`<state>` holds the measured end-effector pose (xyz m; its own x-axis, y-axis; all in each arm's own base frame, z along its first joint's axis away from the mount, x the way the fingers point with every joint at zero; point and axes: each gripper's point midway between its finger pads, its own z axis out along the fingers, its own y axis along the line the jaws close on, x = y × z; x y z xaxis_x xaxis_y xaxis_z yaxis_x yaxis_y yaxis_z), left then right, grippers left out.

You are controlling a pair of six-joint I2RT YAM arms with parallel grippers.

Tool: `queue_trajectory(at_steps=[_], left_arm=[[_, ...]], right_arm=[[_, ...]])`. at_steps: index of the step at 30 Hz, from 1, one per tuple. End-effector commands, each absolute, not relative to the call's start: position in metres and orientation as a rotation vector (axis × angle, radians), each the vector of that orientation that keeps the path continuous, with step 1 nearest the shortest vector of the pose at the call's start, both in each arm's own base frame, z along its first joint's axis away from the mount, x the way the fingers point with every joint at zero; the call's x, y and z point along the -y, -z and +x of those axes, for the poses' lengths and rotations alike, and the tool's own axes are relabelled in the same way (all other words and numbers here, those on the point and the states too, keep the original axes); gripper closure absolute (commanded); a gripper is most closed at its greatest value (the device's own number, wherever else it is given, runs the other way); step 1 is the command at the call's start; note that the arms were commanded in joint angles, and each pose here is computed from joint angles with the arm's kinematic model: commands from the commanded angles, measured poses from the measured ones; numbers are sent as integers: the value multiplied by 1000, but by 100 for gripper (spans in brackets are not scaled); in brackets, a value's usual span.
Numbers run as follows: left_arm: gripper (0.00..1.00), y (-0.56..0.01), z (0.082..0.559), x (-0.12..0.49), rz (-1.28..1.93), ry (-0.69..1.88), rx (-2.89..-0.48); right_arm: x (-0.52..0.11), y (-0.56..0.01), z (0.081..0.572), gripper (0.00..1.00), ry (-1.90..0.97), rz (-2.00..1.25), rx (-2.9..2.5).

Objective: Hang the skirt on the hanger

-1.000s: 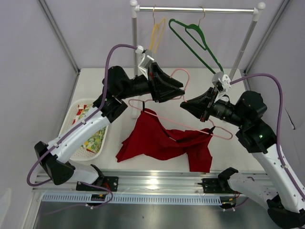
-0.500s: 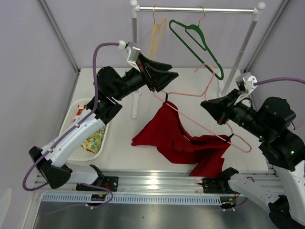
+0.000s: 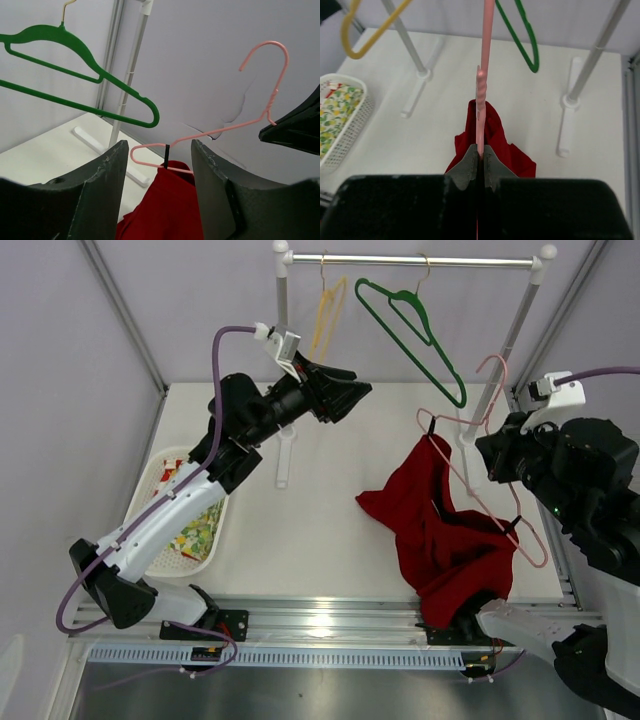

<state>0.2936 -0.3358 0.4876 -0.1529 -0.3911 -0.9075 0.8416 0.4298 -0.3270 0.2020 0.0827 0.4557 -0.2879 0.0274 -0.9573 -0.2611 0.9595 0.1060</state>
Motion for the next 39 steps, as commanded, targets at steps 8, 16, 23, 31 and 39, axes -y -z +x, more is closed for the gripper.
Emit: queue_trajectory(at_steps=[8, 16, 23, 31, 39], left_arm=[[43, -512, 294, 320, 442, 1112, -1259], [43, -512, 295, 322, 447, 1124, -1252], [43, -511, 294, 320, 452, 1117, -1254], [43, -511, 290, 316, 455, 1112, -1253], [43, -508, 286, 305, 455, 1088, -1254]], right_arm=[[-46, -436, 212, 100, -64, 6, -1933], [-21, -429, 219, 100, 35, 109, -1914], [-12, -436, 233, 100, 78, 166, -1803], [-15, -470, 268, 100, 14, 189, -1565], [-11, -498, 312, 100, -99, 105, -1476]])
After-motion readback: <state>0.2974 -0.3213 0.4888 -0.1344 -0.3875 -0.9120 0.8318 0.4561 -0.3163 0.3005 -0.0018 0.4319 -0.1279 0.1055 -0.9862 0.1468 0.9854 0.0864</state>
